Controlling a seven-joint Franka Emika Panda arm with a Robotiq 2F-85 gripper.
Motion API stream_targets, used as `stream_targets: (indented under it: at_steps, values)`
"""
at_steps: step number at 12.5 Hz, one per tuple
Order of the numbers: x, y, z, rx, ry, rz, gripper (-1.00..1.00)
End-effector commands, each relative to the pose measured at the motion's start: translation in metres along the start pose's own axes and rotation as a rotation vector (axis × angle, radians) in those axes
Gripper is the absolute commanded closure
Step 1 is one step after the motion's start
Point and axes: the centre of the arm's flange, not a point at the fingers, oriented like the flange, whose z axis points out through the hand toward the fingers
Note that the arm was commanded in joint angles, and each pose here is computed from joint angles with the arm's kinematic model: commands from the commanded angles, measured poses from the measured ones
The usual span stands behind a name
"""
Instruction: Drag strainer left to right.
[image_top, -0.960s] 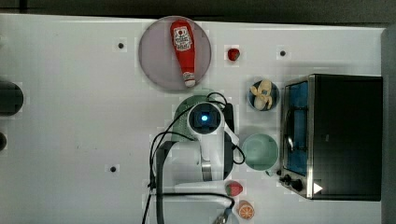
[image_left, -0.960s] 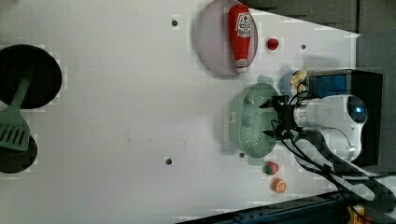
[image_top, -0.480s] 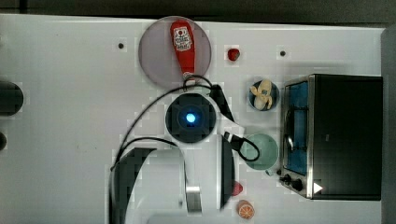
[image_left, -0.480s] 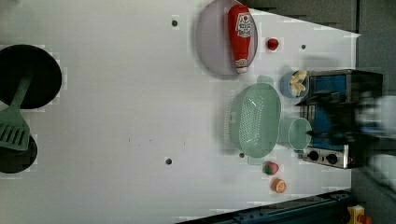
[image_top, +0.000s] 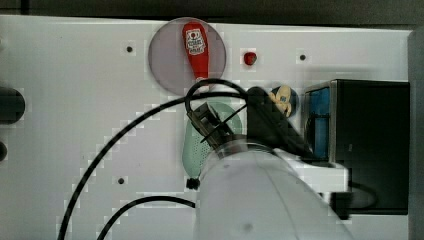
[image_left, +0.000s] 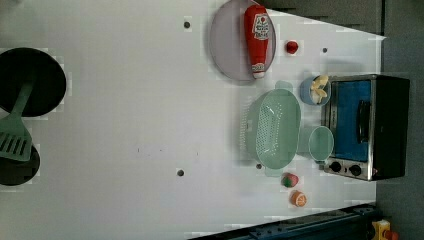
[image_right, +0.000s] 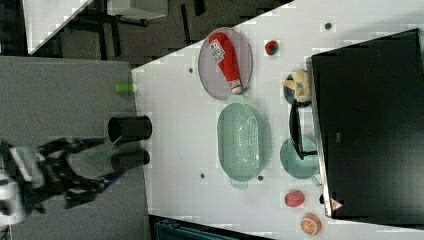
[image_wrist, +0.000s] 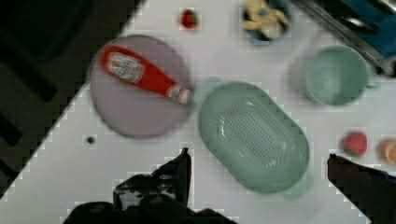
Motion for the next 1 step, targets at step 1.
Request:
stream_targets:
  at_steps: [1]
  values:
    - [0.0122, -0.0013, 0.0555, -0.125, -0.099, -0.147, -1.0]
